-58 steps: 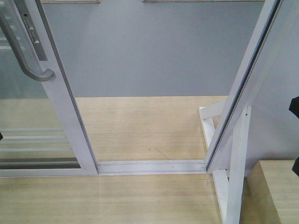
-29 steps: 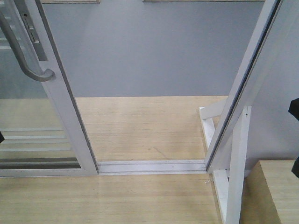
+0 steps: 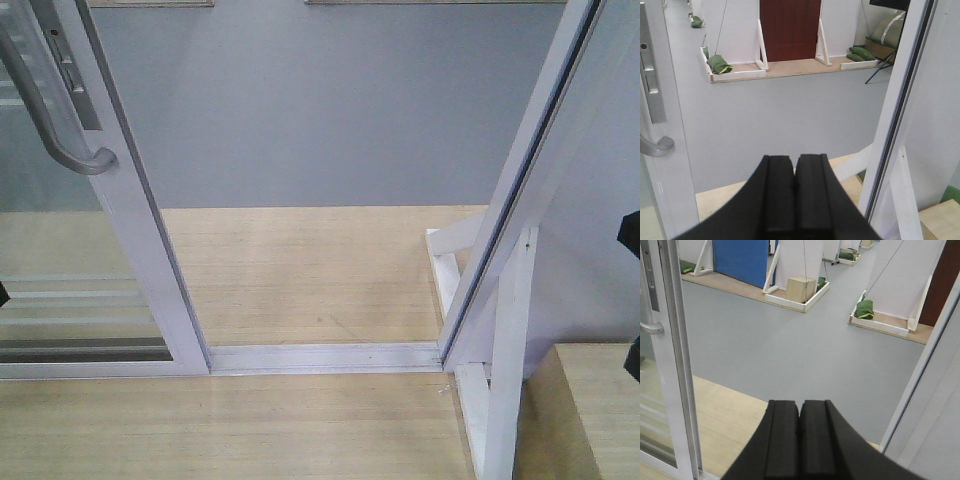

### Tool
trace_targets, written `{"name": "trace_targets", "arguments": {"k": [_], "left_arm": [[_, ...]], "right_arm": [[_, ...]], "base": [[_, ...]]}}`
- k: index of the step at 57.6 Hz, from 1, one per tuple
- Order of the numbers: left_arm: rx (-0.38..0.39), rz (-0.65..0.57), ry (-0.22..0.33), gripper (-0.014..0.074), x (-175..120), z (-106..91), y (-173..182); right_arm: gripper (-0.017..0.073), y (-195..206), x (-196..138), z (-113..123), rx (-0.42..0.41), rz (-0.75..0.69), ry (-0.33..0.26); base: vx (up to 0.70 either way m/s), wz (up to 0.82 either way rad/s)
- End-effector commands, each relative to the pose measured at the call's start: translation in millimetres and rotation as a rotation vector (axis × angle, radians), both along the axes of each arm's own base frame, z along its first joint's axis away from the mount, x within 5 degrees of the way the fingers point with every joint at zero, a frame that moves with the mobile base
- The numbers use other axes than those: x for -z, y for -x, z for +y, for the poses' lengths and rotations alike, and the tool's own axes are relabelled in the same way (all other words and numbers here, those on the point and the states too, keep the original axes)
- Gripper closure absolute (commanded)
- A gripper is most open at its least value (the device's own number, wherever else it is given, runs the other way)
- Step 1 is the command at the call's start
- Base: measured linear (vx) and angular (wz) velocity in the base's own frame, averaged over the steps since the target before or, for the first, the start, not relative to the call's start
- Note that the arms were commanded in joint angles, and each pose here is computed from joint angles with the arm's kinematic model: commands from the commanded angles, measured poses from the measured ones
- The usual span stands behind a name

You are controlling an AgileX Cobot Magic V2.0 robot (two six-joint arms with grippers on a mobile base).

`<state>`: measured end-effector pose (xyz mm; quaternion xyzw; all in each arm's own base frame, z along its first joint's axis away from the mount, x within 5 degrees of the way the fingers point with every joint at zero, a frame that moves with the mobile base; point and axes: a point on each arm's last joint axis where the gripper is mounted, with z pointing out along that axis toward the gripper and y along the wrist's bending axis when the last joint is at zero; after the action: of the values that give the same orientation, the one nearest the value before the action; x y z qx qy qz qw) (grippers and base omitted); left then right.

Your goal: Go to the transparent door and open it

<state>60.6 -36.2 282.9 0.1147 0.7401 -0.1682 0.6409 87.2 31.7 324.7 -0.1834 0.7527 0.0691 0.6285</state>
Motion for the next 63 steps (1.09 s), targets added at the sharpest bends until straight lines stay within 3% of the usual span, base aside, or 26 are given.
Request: {"name": "trace_targets", "arguments": {"k": [1, 19, 25, 31, 34, 35, 42, 55, 63], "left_arm": [[-0.026, -0.036, 0.051, 0.0594, -11, 1.8, -1], [-0.027, -0.037, 0.049, 0.0594, -11, 1.9, -1], [-0.092, -0.063, -0.022, 0.0594, -12, 8.1, -3], [-0.18, -0.041, -0.06, 0.0594, -9, 16.2, -5], [-0.232, -0.022, -0.047, 0.0594, -8, 20.6, -6], [-0.251, -0.024, -0.068, 0.0594, -7, 22.6, -6], [-0.359, -0.043, -0.077, 0.0594, -9, 32.4, -7], [-0.398, -0.165, -0.152, 0.0594, -17, 36.2, -10], [-0.4, -0.162, -0.158, 0.0594, 8, 36.4, -5]], "right_arm": [[0.0562, 0, -16, 0, 0.001, -0.099, -0.026], [0.0562, 0, -16, 0, 0.001, -0.099, -0.026], [0.0562, 0, -16, 0, 0.001, -0.099, -0.026], [0.0562, 0, -16, 0, 0.001, -0.099, -0.026], [0.0562, 0, -16, 0, 0.001, -0.099, -0.026], [0.0562, 0, -16, 0, 0.001, -0.099, -0.026], [0.0562, 0, -16, 0, 0.001, -0.1, -0.026], [0.0562, 0, -16, 0, 0.001, -0.098, -0.025], [0.0562, 0, -16, 0, 0.001, -0.098, -0.025]], "base": [[0.0, 0.0], [0.0, 0.0], [0.0, 0.0], [0.0, 0.0], [0.0, 0.0], [0.0, 0.0], [0.0, 0.0], [0.0, 0.0], [0.0, 0.0]]}}
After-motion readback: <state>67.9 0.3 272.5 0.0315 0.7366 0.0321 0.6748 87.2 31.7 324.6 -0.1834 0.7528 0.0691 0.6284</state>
